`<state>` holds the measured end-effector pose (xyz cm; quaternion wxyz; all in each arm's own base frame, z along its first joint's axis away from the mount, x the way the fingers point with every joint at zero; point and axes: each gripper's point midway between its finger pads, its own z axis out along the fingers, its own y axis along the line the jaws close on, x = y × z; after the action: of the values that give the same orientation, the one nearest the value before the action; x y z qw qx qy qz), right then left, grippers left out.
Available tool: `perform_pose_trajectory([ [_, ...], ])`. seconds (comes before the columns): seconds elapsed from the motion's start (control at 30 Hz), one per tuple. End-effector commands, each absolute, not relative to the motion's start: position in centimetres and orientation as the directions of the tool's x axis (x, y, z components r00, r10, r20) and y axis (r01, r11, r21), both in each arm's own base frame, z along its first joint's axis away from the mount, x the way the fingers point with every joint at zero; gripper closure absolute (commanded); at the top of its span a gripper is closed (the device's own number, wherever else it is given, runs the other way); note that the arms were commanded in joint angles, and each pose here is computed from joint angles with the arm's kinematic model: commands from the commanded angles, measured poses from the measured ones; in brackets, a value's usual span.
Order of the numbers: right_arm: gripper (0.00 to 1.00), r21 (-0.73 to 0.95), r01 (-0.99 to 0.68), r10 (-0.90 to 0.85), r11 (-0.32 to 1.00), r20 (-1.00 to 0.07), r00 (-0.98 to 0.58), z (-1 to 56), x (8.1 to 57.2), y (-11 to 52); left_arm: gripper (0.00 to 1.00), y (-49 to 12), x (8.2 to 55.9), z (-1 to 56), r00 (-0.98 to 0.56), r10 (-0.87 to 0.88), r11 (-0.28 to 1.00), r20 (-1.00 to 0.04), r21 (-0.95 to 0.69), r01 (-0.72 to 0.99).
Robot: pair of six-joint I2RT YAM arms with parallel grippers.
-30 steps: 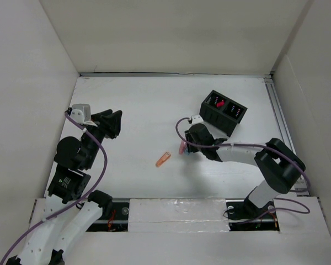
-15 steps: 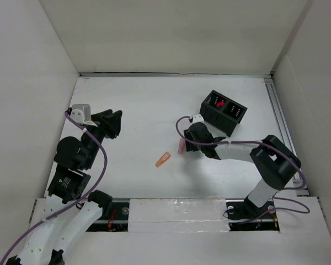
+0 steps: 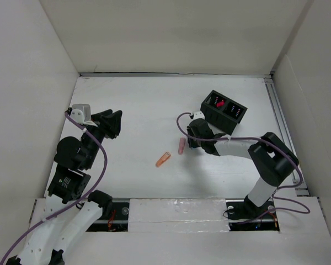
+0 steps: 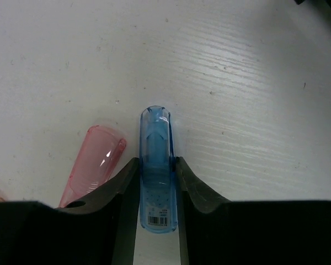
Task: Organize the desk
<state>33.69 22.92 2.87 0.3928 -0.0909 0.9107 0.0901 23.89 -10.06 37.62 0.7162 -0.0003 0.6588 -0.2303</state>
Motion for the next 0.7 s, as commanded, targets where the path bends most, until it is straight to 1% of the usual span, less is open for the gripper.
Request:
perform_pose_trajectory([
  [0.0,0.91,0.123,-0.244,-0.052,0.962,-0.795,-0.604,6.7,35.2,23.6,0.63,-10.5,23.8,38.4,0.05,-0.348,0.881,-0.936,-0.308,0.359],
  [0.03,0.91,0.144,-0.251,-0.02,0.957,-0.833,-0.553,9.5,35.7,23.8,0.63,-10.5,23.8,38.3,0.046,-0.348,0.88,-0.936,-0.309,0.361],
  [0.1,0.91,0.162,-0.252,0.023,0.954,-0.878,-0.477,13.1,36.3,23.7,0.63,-10.6,23.9,38.2,0.043,-0.346,0.88,-0.937,-0.309,0.361],
  [0.17,0.9,0.185,-0.237,0.09,0.954,-0.927,-0.363,18.7,37.3,22.6,0.63,-10.6,23.9,38.3,0.044,-0.347,0.88,-0.937,-0.309,0.362],
  [0.27,0.9,0.19,-0.159,0.154,0.969,-0.964,-0.216,24.7,38.8,19.7,0.63,-10.6,23.7,38.4,0.049,-0.349,0.878,-0.936,-0.309,0.365],
  [0.3,0.9,0.19,-0.086,0.173,0.978,-0.969,-0.177,25.7,39.6,17.6,0.63,-10.5,23.7,38.4,0.05,-0.348,0.881,-0.936,-0.308,0.359],
  [0.33,0.91,0.2,-0.053,0.192,0.978,-0.972,-0.135,26.9,40.0,16.6,0.63,-10.4,23.7,38.3,0.049,-0.348,0.882,-0.936,-0.309,0.357],
  [0.37,0.91,0.182,-0.019,0.179,0.983,-0.979,-0.102,27.4,40.3,15.5,0.63,-10.4,23.7,38.5,0.054,-0.351,0.881,-0.935,-0.31,0.357],
  [0.4,0.91,0.189,0.055,0.191,0.981,-0.981,-0.043,28.5,40.9,13.4,0.63,-10.4,23.7,38.5,0.052,-0.349,0.88,-0.936,-0.308,0.361],
  [0.43,0.91,0.174,0.12,0.179,0.977,-0.984,-0.028,28.6,41.5,11.3,0.63,-10.4,23.7,38.5,0.054,-0.35,0.881,-0.935,-0.309,0.359],
  [0.47,0.91,0.173,0.12,0.177,0.978,-0.984,-0.024,28.8,41.6,11.3,0.63,-10.4,23.7,38.4,0.053,-0.349,0.881,-0.936,-0.308,0.36],
  [0.53,0.9,0.169,0.196,0.175,0.966,-0.985,-0.014,28.6,42.6,8.6,0.63,-10.4,23.7,38.4,0.052,-0.349,0.882,-0.936,-0.309,0.357],
  [0.67,0.89,0.168,0.281,0.181,0.945,-0.983,-0.018,27.5,44.0,5.2,0.63,-10.6,23.7,38.3,0.045,-0.348,0.879,-0.937,-0.309,0.364],
])
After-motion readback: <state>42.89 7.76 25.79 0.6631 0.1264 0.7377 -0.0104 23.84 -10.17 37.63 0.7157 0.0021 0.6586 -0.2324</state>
